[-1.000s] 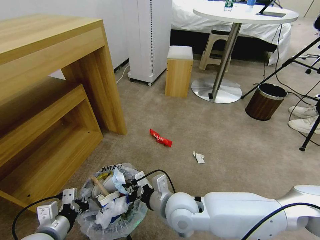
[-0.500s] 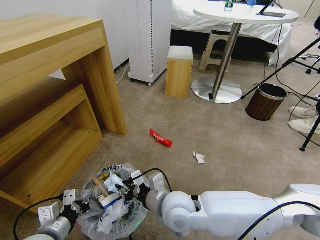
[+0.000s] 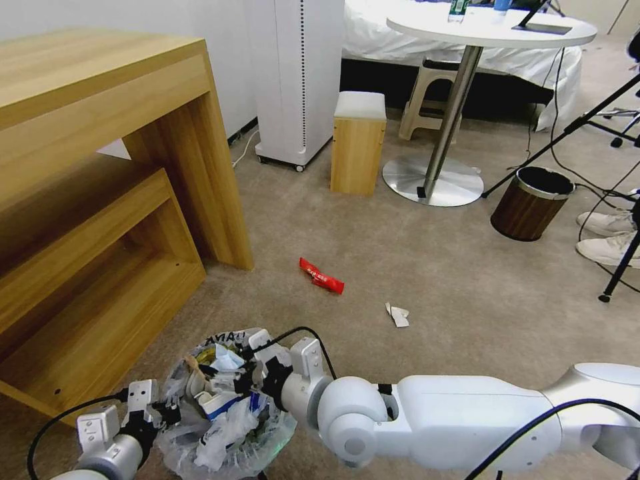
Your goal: Pick up the trash bin and place the garbage on the floor into it.
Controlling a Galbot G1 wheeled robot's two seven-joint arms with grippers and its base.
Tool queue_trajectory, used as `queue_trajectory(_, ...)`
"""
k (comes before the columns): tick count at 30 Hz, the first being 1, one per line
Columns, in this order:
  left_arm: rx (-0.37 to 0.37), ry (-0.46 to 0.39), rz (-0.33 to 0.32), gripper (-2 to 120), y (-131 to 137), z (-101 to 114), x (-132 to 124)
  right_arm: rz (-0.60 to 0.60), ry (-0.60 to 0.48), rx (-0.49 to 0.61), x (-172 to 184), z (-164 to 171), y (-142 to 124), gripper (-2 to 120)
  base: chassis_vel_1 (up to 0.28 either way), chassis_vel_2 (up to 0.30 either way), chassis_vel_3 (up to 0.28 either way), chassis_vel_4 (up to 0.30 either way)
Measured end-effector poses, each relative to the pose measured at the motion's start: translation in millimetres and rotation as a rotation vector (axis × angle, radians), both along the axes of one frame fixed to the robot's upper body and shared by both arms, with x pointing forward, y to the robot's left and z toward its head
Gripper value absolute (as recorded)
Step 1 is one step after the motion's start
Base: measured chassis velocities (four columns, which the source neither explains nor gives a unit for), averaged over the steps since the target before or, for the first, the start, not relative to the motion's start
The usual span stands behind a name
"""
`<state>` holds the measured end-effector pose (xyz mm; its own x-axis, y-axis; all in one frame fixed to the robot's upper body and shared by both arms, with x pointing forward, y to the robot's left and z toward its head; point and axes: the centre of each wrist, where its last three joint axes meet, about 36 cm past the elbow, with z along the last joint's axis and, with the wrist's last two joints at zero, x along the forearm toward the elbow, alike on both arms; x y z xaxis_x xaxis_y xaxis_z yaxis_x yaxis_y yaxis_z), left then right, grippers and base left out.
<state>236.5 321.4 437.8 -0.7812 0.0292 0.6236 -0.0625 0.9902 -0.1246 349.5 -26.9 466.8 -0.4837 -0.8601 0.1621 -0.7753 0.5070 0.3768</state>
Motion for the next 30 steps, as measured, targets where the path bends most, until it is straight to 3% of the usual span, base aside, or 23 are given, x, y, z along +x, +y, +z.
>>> queue_trajectory(2,-0.006,-0.009,0.006,0,0.5,0.7,0.9,-0.040,-0.138,0.158,31.9,9.2,-22.7,100,0.000,0.000,0.000,0.000)
queue_trajectory(3,-0.006,-0.009,0.006,0,0.5,0.7,0.9,-0.040,-0.138,0.158,31.9,9.2,-22.7,100,0.000,0.000,0.000,0.000)
queue_trajectory(6,-0.016,-0.028,0.016,0,2.4,4.3,4.3,-0.170,-0.230,0.222,59.0,18.8,-64.4,100,0.000,0.000,0.000,0.000)
queue_trajectory(10,-0.026,-0.043,0.023,0,3.5,7.5,6.4,-0.278,-0.269,0.250,71.3,32.4,-95.2,100,0.000,0.000,0.000,0.000)
queue_trajectory(13,-0.039,-0.068,0.033,0,4.4,13.1,9.2,-0.516,-0.341,0.266,89.6,61.5,-148.9,100,0.000,0.000,0.000,0.000)
queue_trajectory(14,-0.039,-0.068,0.033,0,4.4,13.1,9.2,-0.516,-0.341,0.266,89.6,61.5,-148.9,100,0.000,0.000,0.000,0.000)
queue_trajectory(17,-0.048,-0.082,0.036,0,3.7,16.6,10.4,-0.712,-0.358,0.269,88.9,71.9,-189.6,99,0.000,0.000,0.000,0.000)
queue_trajectory(21,-0.053,-0.090,0.039,0,3.2,17.9,10.7,-0.799,-0.361,0.243,83.7,64.9,-211.1,100,0.000,0.000,0.000,0.000)
queue_trajectory(23,-0.069,-0.103,0.039,0,0.5,20.0,10.1,-0.914,-0.371,0.201,69.8,49.2,-246.2,100,0.000,0.000,0.000,0.000)
queue_trajectory(30,-0.077,-0.105,0.036,0,-2.9,20.2,7.3,-1.033,-0.358,0.126,44.7,20.5,-269.2,100,0.000,0.000,0.000,0.000)
